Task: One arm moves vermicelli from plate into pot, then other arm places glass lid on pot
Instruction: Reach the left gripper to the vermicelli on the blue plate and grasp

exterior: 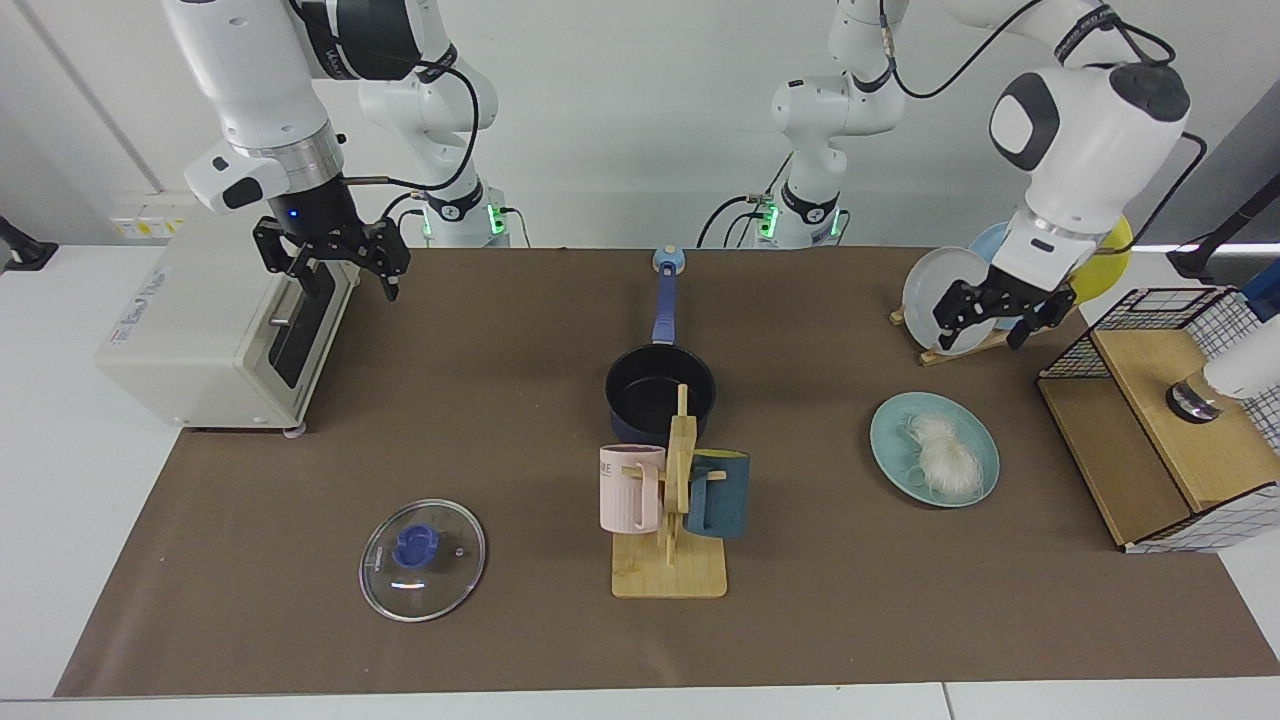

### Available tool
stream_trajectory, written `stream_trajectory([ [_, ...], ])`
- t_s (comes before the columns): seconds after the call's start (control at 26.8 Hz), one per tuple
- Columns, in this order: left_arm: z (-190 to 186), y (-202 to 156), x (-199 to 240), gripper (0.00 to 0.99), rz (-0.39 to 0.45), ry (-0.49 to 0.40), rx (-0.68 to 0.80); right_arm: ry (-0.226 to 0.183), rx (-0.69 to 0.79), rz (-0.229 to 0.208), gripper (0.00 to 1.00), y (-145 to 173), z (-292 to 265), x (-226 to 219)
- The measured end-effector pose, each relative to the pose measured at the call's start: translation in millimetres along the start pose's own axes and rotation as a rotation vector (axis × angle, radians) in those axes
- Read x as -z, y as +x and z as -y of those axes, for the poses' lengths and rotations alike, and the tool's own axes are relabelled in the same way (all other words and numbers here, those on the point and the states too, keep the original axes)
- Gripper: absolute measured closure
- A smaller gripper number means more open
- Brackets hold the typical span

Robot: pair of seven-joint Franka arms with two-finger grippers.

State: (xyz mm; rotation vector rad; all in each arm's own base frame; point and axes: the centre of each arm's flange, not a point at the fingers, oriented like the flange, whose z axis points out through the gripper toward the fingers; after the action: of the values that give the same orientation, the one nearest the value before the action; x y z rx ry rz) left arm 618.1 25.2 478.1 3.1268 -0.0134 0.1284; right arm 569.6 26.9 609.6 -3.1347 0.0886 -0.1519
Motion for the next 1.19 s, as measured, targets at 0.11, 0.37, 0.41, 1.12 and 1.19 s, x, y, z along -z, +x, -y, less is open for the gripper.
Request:
stream_trajectory([
  [0.11,8,4,-35,0.0,0.01,0.003,0.016,0.0,0.0,0.0,0.0,0,0,0],
  [0.37,10,12,-99,0.0,0.051,0.005,0.058,0.0,0.0,0.0,0.0,0,0,0],
  [0.41,11,13,-106,0.0,0.051,0.006,0.069,0.0,0.0,0.0,0.0,0,0,0],
  [1.12,15,22,-165,0.0,0.01,0.013,0.135,0.0,0.0,0.0,0.0,0,0,0],
  [1.19,13,20,-169,0.018,0.019,0.012,0.133,0.0,0.0,0.0,0.0,0,0,0],
])
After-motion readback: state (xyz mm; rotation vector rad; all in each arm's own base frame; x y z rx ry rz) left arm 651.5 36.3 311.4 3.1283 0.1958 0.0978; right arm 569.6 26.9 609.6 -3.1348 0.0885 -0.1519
